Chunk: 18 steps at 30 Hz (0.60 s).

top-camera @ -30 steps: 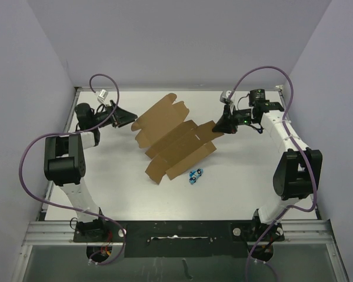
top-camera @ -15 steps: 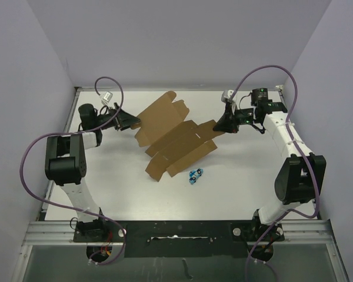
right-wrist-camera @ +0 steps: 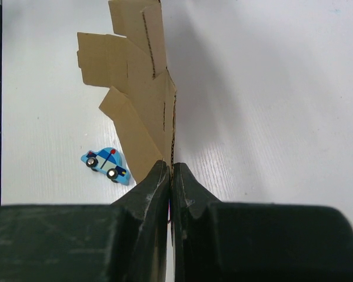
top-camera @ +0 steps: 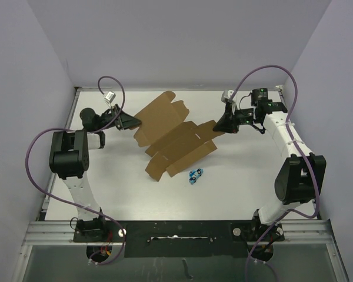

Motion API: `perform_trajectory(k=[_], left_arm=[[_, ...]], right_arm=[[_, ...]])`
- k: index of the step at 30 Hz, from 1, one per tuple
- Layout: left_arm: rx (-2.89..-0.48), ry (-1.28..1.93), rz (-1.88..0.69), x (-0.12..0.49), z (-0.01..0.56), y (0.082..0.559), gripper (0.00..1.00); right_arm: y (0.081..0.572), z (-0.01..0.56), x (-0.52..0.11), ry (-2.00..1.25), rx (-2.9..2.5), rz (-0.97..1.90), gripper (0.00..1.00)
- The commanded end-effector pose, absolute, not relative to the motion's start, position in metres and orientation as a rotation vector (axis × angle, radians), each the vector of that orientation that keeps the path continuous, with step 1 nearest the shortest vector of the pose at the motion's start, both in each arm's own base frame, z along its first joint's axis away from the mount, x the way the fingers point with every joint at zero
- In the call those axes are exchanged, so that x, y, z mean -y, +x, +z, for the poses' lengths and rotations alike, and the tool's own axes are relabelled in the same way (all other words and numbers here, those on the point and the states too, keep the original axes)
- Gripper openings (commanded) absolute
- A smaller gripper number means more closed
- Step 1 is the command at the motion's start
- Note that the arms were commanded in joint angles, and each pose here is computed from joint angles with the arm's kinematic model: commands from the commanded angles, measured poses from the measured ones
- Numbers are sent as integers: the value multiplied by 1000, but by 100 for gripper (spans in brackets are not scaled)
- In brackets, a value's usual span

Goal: Fold the paper box

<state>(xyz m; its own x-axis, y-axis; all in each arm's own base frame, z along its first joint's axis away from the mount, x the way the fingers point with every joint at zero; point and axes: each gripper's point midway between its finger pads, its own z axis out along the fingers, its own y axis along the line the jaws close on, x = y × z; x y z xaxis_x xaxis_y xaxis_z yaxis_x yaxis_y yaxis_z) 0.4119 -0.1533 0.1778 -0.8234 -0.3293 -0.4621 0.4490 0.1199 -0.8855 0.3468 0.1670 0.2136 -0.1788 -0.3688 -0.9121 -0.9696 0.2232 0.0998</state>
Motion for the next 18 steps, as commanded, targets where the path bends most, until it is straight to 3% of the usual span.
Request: perform_trajectory(k=[1,4,6,9,11,15,18], left_arm=[[-1772,250,-1759,156,190,409,27],[-1761,262,-1759,157,196,408,16],[-1750,266,-1754,156,200,408,0],[-1704,242,-1721,151,210,406,0],[-1656,213,-1672,147,217,401,0],[-1632,103,-1513,142,211,384,0],[-1684,26,-1299,132,191,370,0]], right_arm=[[350,234,-174,-1287,-1610,939,0],[351,232,-173,-1286,-1619,936,0],[353,231,-173,-1284,-1630,931,0],[362,226,-170,-1249,-1681,905,0],[373,220,-167,-1211,-1731,871,12],[381,217,-169,-1161,-1806,861,46],[375,219,-172,-1128,-1825,888,64]])
